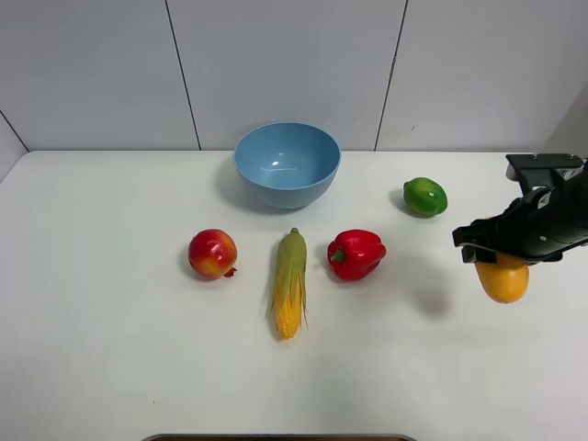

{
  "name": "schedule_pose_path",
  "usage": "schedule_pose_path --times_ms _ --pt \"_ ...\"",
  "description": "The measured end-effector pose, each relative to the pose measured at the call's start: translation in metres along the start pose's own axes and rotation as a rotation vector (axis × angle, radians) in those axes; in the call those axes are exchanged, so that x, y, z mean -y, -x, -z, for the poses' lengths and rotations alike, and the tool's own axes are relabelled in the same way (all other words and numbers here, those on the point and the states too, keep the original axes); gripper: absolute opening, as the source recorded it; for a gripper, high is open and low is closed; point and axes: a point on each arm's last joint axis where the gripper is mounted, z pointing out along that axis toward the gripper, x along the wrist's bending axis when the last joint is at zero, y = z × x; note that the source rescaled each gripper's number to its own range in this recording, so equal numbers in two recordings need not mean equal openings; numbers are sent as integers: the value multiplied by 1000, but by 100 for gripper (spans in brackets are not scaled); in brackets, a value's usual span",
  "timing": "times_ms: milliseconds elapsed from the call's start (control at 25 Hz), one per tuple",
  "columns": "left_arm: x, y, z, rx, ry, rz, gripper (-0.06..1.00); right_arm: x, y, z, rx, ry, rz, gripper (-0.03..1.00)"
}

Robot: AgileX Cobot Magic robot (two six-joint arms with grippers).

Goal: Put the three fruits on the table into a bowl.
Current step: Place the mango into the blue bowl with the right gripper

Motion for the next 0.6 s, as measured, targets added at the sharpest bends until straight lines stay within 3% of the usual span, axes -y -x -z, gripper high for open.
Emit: schedule_pose_path --times_ms 320,600 --pt "0 0 0 0 0 0 0 -33 -37 63 -92 241 145 58" --pt "0 0 0 0 0 0 0 -77 -79 88 -182 407 236 58"
